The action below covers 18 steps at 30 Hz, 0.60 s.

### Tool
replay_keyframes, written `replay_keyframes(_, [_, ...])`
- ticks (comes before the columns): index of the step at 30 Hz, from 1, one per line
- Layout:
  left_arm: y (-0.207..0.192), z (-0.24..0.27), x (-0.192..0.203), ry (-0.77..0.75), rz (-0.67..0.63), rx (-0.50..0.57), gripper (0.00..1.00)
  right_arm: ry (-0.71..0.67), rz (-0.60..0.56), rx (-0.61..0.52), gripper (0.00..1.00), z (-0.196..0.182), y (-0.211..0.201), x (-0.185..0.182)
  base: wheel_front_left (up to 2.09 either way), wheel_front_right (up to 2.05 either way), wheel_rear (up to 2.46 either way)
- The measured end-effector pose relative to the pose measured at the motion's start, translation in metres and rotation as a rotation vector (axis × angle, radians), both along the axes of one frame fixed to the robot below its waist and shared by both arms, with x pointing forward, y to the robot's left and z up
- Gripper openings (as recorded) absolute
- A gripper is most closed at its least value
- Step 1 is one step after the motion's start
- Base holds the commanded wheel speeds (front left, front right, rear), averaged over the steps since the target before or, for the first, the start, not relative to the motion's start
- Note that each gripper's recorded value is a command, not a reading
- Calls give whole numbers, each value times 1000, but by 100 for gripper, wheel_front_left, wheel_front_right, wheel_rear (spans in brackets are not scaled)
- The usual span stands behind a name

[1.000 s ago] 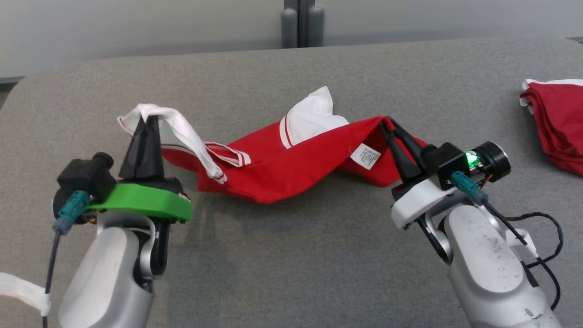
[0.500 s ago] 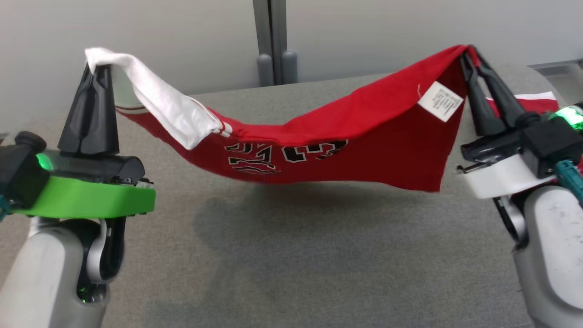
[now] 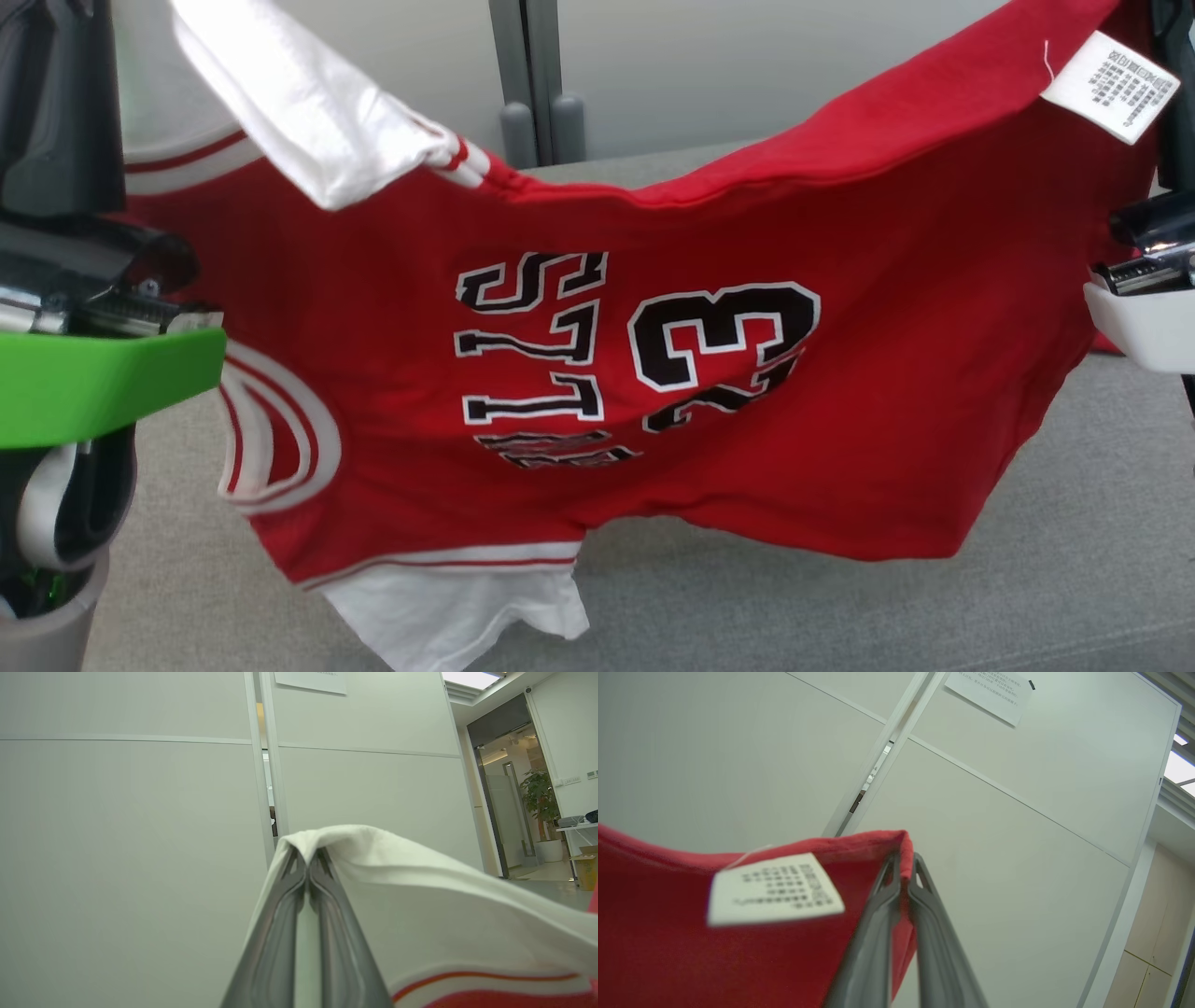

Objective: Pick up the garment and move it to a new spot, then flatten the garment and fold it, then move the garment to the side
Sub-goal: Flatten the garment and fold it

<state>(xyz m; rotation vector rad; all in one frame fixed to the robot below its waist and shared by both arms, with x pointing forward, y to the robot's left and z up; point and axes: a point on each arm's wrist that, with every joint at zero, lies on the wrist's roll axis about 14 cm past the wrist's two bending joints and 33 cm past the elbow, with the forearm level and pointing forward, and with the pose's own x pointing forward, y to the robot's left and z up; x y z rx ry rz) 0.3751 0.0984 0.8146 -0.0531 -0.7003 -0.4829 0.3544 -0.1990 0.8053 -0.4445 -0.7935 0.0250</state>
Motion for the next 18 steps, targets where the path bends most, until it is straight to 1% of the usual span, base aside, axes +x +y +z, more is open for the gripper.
replay_keyframes(4, [-5, -11, 28, 61, -18, 9, 0, 91, 18, 24, 0, -18, 0, 31, 0, 0, 0])
replay_keyframes(6, [-6, -18, 49, 105, -32, -13, 0, 157, 22, 19, 0, -32, 1, 57, 0, 0, 0])
replay_keyframes(9, [-6, -27, 84, 139, -17, 15, 0, 211, 19, -16, 0, -41, 3, 95, 0, 0, 0])
replay_keyframes(14, [-11, -25, 145, 129, 20, 74, 0, 228, 13, -73, 0, -35, 12, 161, 0, 0, 0])
replay_keyframes(18, [-18, -20, 195, 86, 72, 109, 0, 222, -4, -115, 0, -29, 19, 214, 0, 0, 0])
